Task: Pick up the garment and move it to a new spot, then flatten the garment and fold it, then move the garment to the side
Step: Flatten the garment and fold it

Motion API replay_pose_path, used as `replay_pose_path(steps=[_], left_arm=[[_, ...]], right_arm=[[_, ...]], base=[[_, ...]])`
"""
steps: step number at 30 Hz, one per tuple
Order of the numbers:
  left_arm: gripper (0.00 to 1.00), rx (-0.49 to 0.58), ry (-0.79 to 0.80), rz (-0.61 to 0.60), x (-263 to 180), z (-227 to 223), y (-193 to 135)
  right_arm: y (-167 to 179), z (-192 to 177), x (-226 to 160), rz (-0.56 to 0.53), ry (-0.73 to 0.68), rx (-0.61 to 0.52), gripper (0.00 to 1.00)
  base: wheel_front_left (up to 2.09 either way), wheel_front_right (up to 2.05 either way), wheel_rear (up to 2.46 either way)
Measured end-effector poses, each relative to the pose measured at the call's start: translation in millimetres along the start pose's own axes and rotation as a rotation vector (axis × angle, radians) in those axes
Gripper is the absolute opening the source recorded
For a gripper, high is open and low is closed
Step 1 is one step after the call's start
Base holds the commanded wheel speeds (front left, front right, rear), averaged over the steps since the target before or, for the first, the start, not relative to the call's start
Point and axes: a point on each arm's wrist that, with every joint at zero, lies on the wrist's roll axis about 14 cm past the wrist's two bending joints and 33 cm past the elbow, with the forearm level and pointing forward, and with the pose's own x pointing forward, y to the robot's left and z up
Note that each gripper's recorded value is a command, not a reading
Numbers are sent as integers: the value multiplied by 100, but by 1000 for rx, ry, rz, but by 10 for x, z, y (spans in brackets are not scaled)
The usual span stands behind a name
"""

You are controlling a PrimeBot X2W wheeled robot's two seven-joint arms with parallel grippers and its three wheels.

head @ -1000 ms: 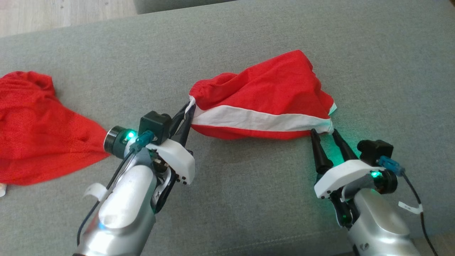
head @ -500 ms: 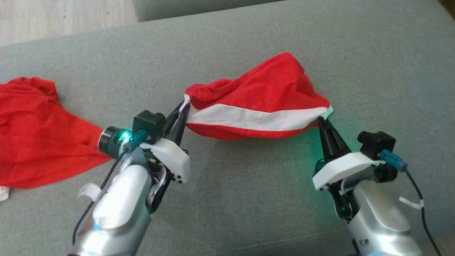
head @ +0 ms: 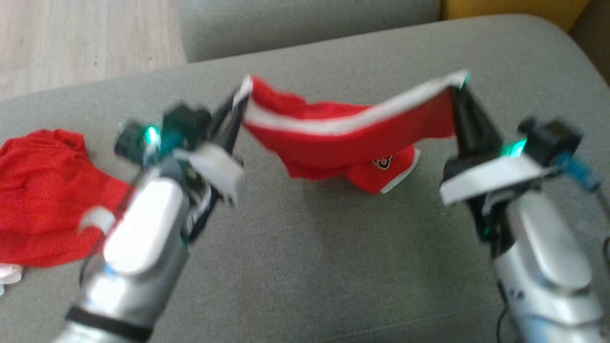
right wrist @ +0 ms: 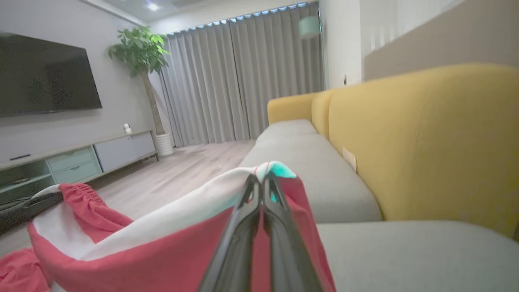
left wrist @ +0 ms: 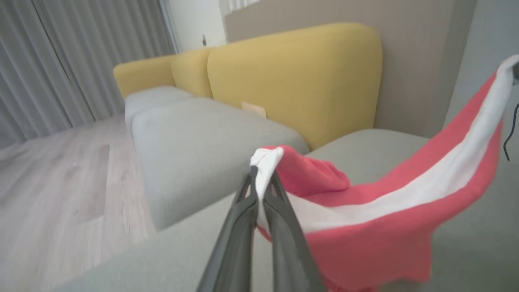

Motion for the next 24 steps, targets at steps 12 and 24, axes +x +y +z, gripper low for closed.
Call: replay_pose_path(steps=[12,24], left_arm=[[0,118,-256,52,77,1325,314],[0,30,-251,83,-44,1407,349]], right_arm=[[142,1298,163,57,-240,-82,0],[166,1352,26,35,-237,-71,0]], base=[[0,0,0],[0,0,0]])
